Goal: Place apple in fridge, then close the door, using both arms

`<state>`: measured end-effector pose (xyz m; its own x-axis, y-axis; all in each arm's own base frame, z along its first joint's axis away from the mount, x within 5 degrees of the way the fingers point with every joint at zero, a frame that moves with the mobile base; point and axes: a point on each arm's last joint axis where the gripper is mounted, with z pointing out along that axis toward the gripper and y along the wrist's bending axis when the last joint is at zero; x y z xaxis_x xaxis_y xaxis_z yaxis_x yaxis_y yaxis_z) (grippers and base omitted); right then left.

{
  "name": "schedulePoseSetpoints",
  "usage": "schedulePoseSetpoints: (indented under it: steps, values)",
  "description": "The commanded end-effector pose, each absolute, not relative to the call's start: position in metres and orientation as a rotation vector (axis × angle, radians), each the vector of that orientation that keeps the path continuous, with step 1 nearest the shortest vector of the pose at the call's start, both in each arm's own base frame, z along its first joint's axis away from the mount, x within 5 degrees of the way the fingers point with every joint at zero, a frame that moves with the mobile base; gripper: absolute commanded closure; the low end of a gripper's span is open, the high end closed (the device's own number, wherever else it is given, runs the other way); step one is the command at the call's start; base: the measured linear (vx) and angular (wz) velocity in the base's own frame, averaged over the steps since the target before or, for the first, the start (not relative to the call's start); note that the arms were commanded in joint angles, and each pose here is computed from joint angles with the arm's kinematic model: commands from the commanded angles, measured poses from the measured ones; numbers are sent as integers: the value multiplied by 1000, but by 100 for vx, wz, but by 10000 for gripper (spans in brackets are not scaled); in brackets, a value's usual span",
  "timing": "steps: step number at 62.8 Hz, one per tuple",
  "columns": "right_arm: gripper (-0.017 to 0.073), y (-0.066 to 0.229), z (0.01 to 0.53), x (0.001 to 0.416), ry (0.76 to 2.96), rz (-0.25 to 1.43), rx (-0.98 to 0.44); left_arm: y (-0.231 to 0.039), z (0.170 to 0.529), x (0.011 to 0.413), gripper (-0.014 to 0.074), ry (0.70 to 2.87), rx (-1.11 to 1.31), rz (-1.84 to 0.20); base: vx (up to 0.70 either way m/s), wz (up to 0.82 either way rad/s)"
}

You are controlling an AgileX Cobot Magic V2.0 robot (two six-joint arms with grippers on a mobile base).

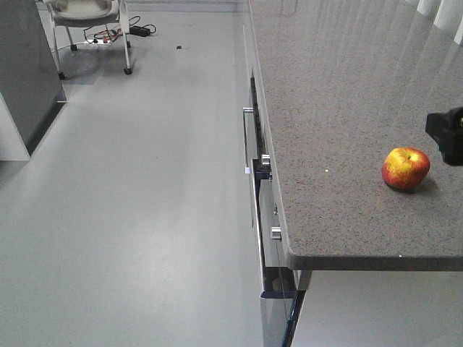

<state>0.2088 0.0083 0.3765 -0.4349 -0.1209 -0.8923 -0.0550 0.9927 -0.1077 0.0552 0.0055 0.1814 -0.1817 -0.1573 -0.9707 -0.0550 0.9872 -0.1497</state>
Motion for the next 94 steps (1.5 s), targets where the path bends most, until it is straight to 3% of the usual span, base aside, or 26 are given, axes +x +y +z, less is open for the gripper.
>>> schedulePoseSetpoints:
  steps: [1, 23, 33, 52, 94]
  values:
    - [-124, 7, 405, 221, 1967, -95, -123, 3, 178, 56, 600, 1712, -141, -123, 0, 0]
    - [-104, 5, 459, 285, 2065, -159, -103, 3, 178, 56, 600, 1712, -141, -123, 0, 0]
    - [-99, -19, 455, 321, 2140, -157, -8, 3, 178, 56, 600, 1712, -141, -123, 0, 0]
    - [-90, -49, 388, 382, 2319, 113, 2, 3, 178, 56, 600, 1712, -141, -123, 0, 0]
    - [-73, -62, 300, 431, 2507, 86, 8, 3, 178, 56, 600, 1712, -141, -123, 0, 0]
